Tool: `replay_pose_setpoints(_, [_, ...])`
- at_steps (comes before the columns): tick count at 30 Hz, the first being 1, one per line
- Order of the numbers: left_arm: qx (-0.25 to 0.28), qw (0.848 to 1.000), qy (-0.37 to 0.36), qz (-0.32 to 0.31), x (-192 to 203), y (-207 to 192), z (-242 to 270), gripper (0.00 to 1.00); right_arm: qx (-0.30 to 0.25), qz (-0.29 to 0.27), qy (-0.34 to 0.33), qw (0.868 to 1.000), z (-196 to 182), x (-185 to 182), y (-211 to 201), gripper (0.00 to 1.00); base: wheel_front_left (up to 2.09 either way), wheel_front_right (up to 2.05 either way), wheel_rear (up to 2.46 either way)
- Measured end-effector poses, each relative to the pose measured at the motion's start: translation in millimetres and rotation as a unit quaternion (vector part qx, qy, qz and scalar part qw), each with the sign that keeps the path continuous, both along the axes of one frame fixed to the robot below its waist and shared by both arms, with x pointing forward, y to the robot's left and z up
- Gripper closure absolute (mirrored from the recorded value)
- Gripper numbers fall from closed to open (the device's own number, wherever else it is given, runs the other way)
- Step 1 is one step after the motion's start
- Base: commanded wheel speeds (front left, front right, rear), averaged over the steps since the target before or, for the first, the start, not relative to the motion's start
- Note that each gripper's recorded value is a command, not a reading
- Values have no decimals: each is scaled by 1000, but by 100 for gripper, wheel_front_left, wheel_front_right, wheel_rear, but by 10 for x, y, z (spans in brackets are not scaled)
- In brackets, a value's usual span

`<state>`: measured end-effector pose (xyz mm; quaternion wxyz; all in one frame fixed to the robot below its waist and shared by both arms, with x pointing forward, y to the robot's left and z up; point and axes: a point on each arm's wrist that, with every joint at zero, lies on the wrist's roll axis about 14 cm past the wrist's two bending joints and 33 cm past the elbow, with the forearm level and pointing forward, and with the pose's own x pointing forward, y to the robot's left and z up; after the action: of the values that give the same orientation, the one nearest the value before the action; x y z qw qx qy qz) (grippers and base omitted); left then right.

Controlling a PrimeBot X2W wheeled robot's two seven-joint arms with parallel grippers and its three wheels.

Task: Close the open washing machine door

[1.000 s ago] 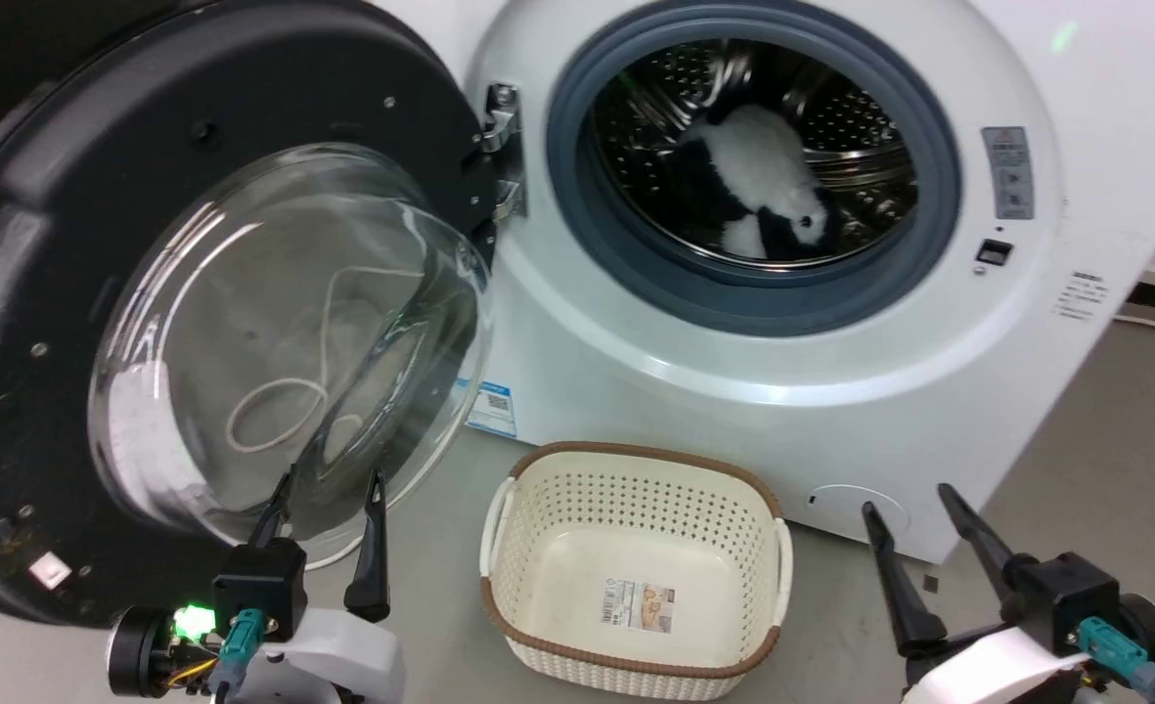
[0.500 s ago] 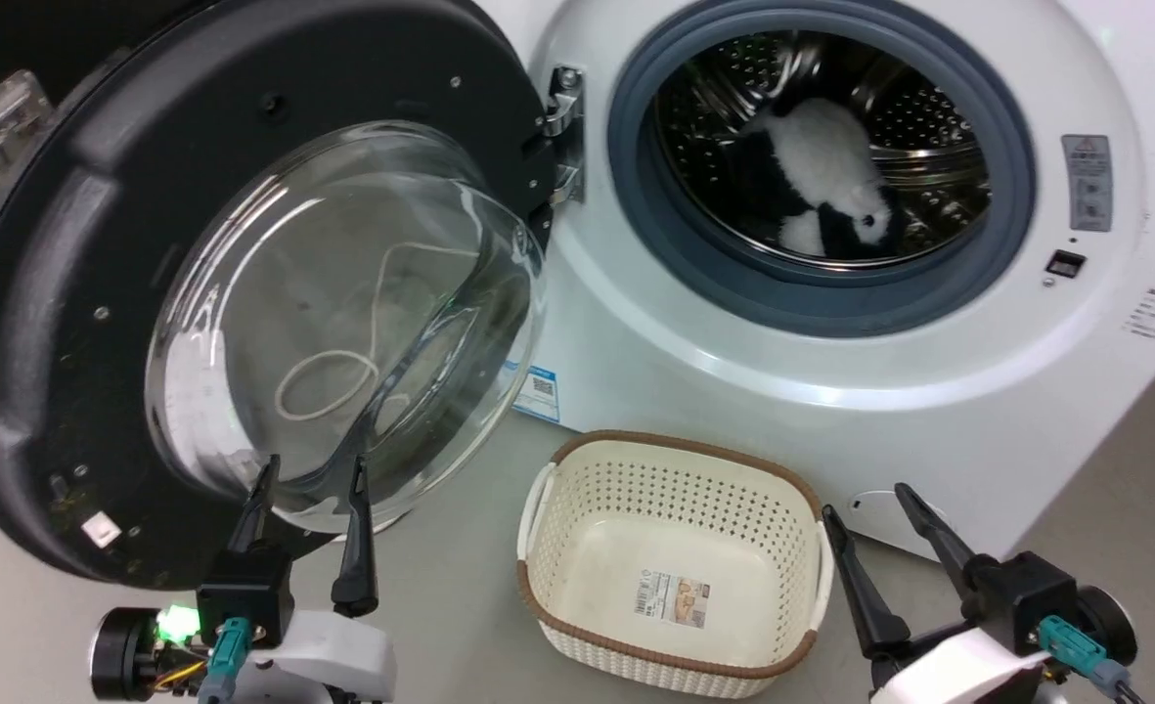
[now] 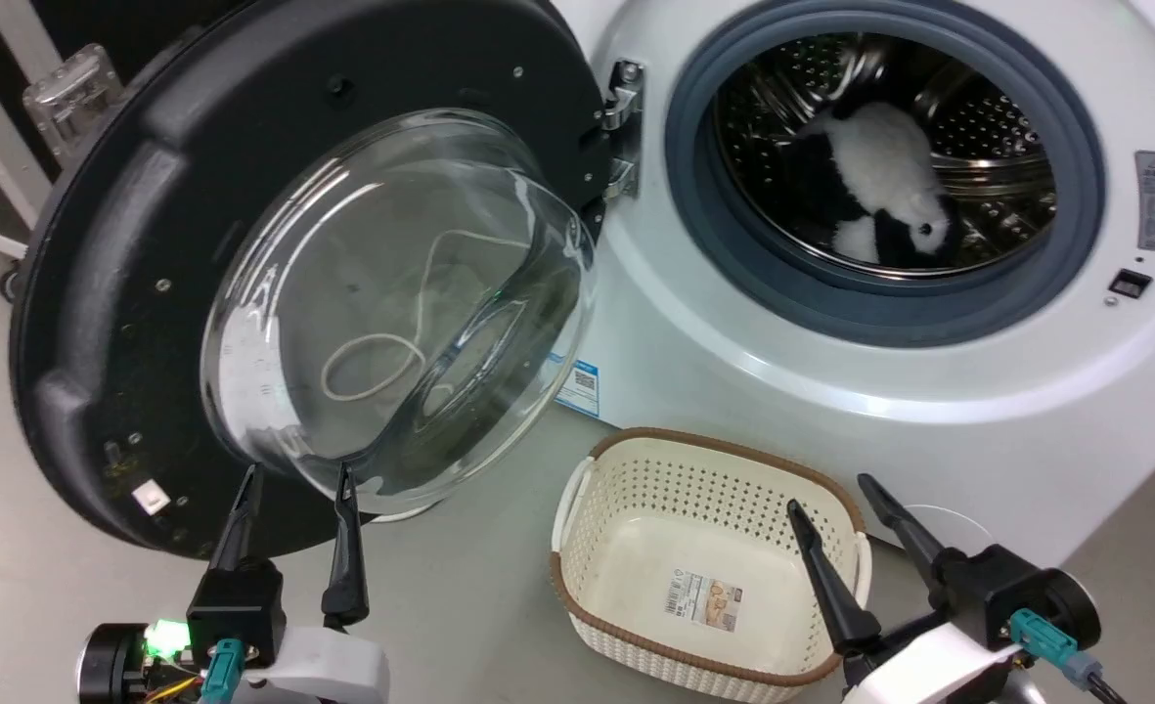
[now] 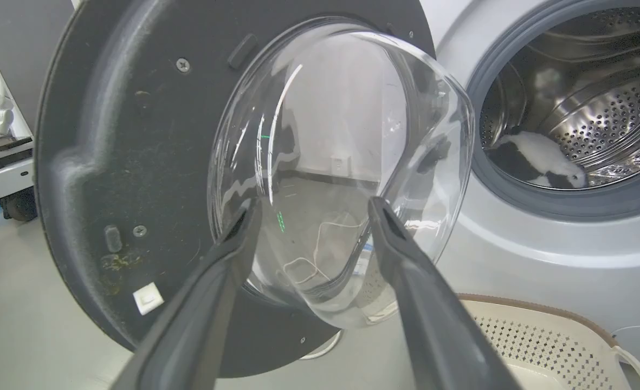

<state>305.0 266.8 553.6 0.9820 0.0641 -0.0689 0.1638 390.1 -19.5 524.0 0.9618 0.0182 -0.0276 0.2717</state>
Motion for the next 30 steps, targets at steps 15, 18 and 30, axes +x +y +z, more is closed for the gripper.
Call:
replay_pose_setpoints(15, [8, 999, -8, 41, -211, 156, 5, 0, 9, 52, -2, 999, -15, -40, 326, 0, -1, -1, -1])
replay_pose_setpoints(18, [10, 999, -9, 49, -260, 194, 1, 0, 12, 63, -5, 998, -2, -46, 398, 0, 0, 0, 0])
replay_pose_setpoints(30, [-9, 994, -60, 91, -469, 438, 233, 100, 20, 95, -7, 995, -11, -84, 606, 0, 0, 0, 0])
